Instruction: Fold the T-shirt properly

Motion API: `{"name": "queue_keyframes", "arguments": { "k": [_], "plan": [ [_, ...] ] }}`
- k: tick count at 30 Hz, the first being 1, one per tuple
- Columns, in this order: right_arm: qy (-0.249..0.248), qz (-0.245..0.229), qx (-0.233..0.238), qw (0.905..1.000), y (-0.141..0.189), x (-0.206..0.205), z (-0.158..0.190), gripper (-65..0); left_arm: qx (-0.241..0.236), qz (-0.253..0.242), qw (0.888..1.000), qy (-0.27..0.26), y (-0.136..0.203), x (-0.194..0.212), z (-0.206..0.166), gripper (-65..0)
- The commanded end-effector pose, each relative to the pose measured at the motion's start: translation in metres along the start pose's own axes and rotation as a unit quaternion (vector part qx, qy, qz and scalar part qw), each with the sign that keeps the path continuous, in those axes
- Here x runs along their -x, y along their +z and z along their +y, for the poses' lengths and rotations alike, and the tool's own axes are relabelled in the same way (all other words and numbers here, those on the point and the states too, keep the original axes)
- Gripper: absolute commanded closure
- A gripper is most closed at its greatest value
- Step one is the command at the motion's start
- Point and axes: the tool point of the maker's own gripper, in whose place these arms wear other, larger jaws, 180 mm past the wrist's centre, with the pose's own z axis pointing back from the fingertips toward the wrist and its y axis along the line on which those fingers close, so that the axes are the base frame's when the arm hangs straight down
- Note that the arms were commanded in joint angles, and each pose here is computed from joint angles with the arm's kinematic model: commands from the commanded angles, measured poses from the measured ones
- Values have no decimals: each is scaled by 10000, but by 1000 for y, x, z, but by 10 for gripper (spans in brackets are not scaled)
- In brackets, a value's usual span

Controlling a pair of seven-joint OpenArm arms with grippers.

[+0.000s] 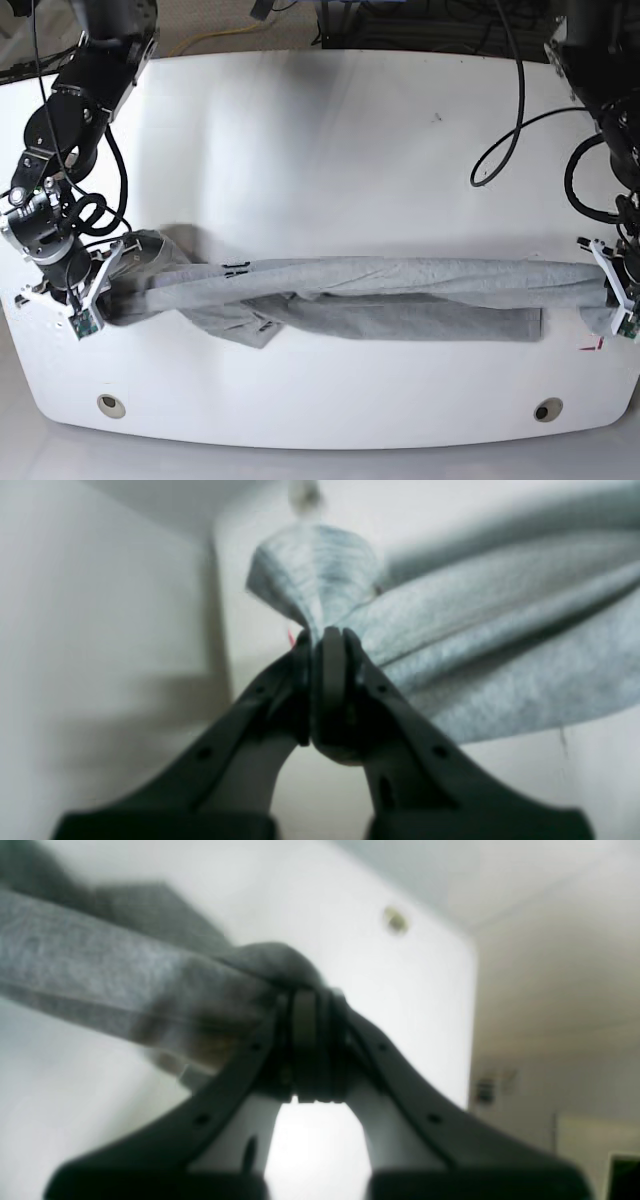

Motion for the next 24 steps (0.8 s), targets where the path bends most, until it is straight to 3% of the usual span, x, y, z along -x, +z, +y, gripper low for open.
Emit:
{"name": "queue_keyframes", "arguments": {
  "k": [1, 7, 13, 24],
  "plan": [
    [-142, 124, 46, 9998, 6, 20, 2, 0, 97, 409, 9989, -201, 2, 37, -11, -6],
    [-570, 807, -135, 9950, 14, 86, 26, 0, 451, 1342, 9899, -28, 12, 121, -41, -4],
    [-722, 1319, -419, 9877, 24, 130, 55, 0, 662, 1961, 9783, -43, 27, 170, -57, -4],
    [-1006, 1621, -513, 9803, 28, 156, 69, 0, 1265, 1542, 9799, -34, 22, 172, -107, -4]
  ]
}}
